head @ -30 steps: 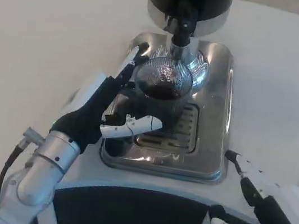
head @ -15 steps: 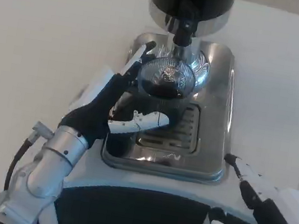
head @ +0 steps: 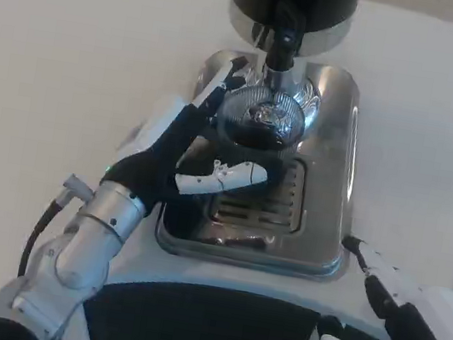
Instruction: Grasp the cup under the faucet to collect the drink, then remove the cup.
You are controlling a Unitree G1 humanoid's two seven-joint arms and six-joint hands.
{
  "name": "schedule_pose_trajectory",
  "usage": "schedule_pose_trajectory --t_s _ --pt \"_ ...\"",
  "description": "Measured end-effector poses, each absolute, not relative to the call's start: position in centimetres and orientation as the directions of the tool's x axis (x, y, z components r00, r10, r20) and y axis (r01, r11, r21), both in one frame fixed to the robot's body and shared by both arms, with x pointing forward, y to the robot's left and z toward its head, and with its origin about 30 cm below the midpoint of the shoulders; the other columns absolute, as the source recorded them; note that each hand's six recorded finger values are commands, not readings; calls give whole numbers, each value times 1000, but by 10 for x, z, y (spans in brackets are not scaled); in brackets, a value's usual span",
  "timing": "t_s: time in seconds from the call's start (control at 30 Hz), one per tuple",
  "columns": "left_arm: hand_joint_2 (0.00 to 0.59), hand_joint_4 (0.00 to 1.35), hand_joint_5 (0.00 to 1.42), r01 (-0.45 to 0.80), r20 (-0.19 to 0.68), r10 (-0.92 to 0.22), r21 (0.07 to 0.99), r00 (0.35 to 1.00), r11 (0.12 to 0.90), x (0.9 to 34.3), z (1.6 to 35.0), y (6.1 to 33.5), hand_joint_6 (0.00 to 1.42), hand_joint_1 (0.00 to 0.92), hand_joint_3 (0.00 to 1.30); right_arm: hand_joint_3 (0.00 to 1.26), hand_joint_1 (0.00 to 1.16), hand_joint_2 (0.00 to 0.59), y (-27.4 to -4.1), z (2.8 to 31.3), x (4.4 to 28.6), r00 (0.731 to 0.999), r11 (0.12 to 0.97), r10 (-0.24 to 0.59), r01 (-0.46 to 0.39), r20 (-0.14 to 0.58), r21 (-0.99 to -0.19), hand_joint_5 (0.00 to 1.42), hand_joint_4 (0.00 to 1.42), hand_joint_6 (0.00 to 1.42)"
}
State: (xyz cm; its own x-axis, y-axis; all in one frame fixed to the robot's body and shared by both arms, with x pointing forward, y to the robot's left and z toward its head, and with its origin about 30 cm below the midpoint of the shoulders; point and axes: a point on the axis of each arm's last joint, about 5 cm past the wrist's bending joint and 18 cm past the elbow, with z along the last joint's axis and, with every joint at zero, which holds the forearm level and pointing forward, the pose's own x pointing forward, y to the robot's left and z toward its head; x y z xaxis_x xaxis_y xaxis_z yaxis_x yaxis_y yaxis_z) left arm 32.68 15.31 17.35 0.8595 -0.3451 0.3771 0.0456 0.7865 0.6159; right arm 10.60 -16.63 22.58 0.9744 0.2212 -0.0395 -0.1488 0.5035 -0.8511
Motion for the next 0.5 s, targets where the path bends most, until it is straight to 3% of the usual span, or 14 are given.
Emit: schedule_pose_trajectory --t_s 0.17,0.23,0.3,0.5 --pt "90 72 428 40 379 -342 617 860 786 328 174 151 518 474 0 15 315 521 -166 226 106 975 503 220 -148 -40 -851 0 0 0" --pt "90 90 461 37 381 -339 617 860 786 329 174 150 653 474 0 15 316 518 -166 226 106 975 505 218 -148 -40 -850 0 0 0" --pt "90 114 485 36 382 -340 619 859 785 330 175 149 701 474 0 18 319 519 -166 226 106 975 506 217 -148 -41 -850 0 0 0" --pt "91 170 522 30 391 -350 630 851 776 330 175 142 728 474 8 35 340 512 -167 225 106 976 511 211 -150 -45 -846 0 0 0"
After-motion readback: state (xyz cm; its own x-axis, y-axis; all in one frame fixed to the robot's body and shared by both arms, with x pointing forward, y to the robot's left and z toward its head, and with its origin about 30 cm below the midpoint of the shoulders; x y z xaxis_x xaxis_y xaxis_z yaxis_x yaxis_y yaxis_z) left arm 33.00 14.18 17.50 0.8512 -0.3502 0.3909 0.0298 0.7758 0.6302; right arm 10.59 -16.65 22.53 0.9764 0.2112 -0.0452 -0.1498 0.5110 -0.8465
